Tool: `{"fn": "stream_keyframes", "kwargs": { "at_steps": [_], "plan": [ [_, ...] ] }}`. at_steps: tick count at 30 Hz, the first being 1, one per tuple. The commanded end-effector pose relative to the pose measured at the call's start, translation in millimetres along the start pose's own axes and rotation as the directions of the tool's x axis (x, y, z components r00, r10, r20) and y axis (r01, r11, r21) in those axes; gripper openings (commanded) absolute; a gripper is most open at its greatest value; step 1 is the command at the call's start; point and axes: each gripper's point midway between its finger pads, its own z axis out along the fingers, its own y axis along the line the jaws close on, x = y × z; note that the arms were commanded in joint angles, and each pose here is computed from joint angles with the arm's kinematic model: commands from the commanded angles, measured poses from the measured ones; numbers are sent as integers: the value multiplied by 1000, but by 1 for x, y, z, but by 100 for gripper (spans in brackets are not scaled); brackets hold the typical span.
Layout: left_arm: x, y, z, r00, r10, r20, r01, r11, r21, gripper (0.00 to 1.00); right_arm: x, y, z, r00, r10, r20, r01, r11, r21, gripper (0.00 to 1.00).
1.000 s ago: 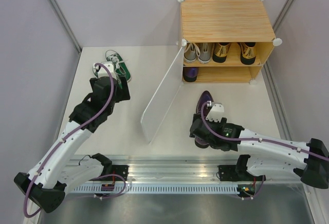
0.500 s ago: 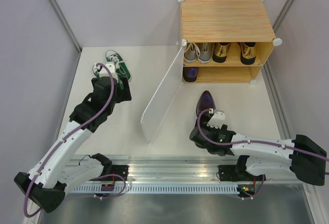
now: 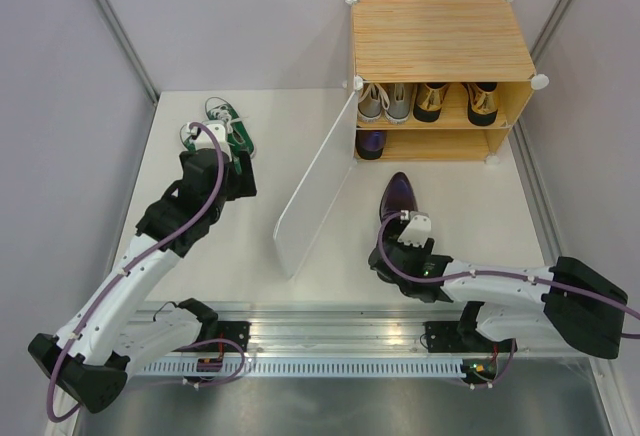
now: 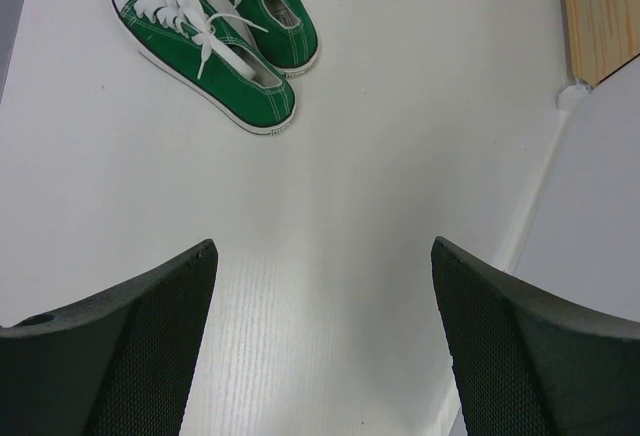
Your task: Place and organize the shoes in the shoe cabinet
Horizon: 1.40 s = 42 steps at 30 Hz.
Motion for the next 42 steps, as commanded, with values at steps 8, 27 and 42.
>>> {"fn": "stream_keyframes", "kwargs": {
  "at_steps": [8,27,42],
  "plan": [
    [-6,-7,2,999,27,19,-28,999,41,90,-19,-2,7,997,-55,61,57,998,-30,46],
    [-4,-11,1,999,32,13,-33,997,66,90,-62,-13,-19,975,97,201,-70,988,-135,1],
    [-3,-12,3,999,39,6,-39,997,67,89,-107,-23,-27,916,147,374,-113,987,-110,1]
  ]
}}
